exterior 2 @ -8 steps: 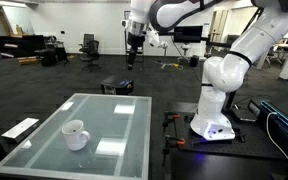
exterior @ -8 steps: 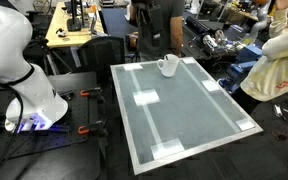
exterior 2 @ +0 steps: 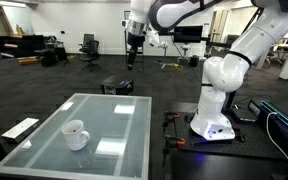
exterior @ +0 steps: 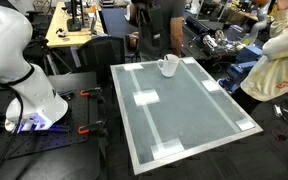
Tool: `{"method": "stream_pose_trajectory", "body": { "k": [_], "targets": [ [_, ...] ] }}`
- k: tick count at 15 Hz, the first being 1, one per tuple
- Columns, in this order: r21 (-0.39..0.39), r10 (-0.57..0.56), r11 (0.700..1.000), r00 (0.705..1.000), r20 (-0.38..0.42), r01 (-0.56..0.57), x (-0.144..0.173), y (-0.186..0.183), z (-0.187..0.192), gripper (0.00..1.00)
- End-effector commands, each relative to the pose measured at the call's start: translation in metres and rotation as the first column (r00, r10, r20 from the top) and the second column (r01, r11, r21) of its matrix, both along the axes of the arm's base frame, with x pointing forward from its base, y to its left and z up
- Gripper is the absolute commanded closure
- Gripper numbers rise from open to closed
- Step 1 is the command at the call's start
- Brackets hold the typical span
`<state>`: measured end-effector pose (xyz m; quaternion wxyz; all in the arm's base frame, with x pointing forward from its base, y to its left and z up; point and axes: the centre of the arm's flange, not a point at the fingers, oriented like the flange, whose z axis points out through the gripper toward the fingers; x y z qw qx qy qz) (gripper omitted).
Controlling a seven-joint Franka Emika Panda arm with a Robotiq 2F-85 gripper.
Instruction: Remove the black pen from the white mug cup
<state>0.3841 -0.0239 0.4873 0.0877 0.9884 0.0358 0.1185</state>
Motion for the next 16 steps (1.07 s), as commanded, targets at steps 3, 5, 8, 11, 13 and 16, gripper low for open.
{"method": "stream_pose_trajectory", "body": {
  "k": [3, 5, 8, 11, 13, 16],
  "targets": [
    [0.0, -0.004, 1.0, 1.0, 0.004, 0.004, 0.004, 0.003, 0.0, 0.0],
    [0.004, 0.004, 1.0, 1.0, 0.019, -0.004, 0.015, 0.012, -0.002, 0.0],
    [0.021, 0.034, 0.999, 0.999, 0.038, -0.035, 0.031, 0.027, -0.004, 0.0],
    [0.034, 0.055, 0.998, 0.997, 0.059, -0.057, 0.049, 0.043, -0.007, 0.0],
    [0.058, 0.046, 0.997, 0.996, 0.081, -0.051, 0.062, 0.052, -0.009, 0.0],
    [0.107, 0.005, 0.994, 0.994, 0.11, -0.016, 0.082, 0.063, -0.012, 0.0]
  ]
}}
